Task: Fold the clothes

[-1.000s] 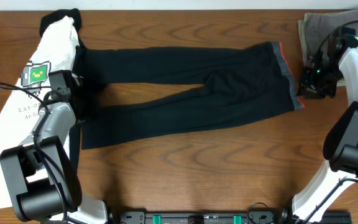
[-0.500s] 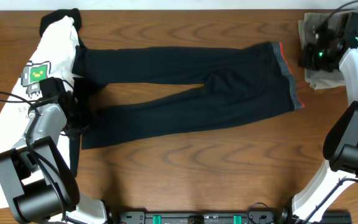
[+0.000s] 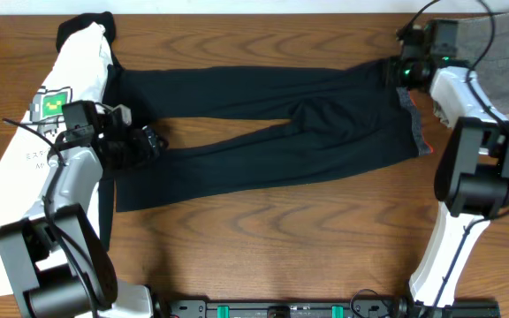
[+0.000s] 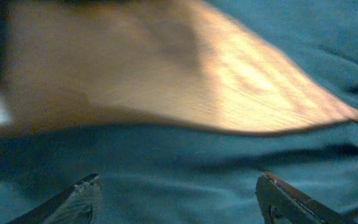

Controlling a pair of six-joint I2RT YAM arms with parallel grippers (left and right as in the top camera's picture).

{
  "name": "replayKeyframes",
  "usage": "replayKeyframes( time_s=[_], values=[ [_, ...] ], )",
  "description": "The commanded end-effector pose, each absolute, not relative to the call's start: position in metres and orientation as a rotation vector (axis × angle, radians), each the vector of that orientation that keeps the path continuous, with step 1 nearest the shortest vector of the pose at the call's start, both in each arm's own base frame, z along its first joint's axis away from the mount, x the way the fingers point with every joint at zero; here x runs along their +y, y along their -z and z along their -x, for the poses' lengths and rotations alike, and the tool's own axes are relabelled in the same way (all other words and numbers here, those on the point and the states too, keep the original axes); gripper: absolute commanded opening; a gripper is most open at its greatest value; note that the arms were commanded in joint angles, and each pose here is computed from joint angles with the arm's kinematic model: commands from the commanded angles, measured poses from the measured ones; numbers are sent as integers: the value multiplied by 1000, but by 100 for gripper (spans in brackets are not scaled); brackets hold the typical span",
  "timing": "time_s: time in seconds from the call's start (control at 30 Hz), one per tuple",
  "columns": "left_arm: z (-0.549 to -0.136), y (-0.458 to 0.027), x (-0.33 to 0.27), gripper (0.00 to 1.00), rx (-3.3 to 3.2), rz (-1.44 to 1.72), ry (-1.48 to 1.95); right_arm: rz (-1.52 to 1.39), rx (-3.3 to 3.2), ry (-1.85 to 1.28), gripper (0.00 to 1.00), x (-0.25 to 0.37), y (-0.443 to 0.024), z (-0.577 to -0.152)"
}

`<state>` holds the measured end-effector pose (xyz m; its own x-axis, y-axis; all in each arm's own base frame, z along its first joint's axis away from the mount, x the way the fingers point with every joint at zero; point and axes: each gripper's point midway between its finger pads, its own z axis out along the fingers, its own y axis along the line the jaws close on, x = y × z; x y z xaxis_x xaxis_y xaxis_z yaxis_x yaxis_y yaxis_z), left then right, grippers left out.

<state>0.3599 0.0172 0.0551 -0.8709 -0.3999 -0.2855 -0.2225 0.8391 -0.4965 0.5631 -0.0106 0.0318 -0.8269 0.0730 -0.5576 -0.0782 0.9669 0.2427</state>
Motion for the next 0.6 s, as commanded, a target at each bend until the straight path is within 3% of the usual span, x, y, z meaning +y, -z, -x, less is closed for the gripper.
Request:
replayKeyframes(
  time_s=[0.0, 0.23, 0.57],
  values=[
    [-373, -84, 4, 83, 2552, 284, 640, 24, 2543, -346, 1, -10, -9, -563],
    [-390, -100, -23, 88, 2482, 132, 606, -41, 2605, -207, 1, -30, 31, -560],
    [-395, -91, -26, 98, 2519, 88, 365, -317, 2681, -31, 1, -92, 43, -537]
  ],
)
